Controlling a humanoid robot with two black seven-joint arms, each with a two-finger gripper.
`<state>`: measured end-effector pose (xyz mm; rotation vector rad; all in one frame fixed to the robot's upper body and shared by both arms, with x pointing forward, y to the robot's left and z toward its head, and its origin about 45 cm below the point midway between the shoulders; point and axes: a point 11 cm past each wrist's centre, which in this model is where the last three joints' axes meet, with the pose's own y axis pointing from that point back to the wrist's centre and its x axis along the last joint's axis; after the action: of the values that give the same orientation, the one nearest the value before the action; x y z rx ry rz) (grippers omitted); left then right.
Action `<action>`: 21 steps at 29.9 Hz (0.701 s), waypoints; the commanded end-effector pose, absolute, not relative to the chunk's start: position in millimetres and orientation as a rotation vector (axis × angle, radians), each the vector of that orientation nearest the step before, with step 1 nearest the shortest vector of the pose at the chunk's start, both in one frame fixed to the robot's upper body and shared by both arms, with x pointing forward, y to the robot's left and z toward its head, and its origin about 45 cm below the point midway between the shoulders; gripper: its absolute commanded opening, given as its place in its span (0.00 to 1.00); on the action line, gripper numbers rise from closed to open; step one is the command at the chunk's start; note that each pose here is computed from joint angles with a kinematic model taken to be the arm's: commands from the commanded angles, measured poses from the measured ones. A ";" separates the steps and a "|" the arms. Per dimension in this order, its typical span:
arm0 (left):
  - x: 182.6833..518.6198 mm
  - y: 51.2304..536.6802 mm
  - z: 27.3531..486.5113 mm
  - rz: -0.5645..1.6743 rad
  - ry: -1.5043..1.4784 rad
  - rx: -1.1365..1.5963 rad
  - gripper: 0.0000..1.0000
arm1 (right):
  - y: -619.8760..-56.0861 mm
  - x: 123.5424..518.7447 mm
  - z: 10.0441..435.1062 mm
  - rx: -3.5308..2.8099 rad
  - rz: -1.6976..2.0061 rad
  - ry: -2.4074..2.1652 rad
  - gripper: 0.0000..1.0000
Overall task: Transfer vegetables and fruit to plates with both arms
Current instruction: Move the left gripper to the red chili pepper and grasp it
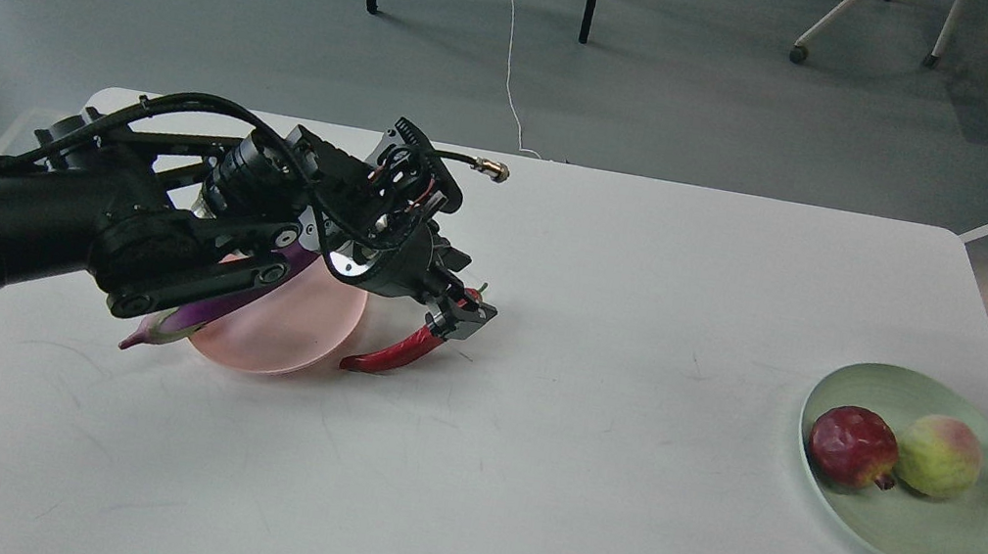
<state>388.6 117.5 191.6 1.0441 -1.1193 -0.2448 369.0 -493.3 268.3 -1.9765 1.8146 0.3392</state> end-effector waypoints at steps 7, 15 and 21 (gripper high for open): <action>382.4 127.0 158.1 -0.261 -1.072 1.086 0.70 | -492.1 369.5 268.1 -1.977 0.341 1.810 0.98; 385.7 140.1 147.0 -0.248 -1.037 1.124 0.69 | -491.2 369.4 266.7 -1.976 0.346 1.809 0.98; 385.6 145.5 140.4 -0.239 -1.024 1.133 0.48 | -492.7 369.1 266.9 -1.975 0.343 1.814 0.98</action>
<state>387.3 144.4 143.8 1.1311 -1.0321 -0.2369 369.6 -491.3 267.1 -1.9756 1.8092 0.3444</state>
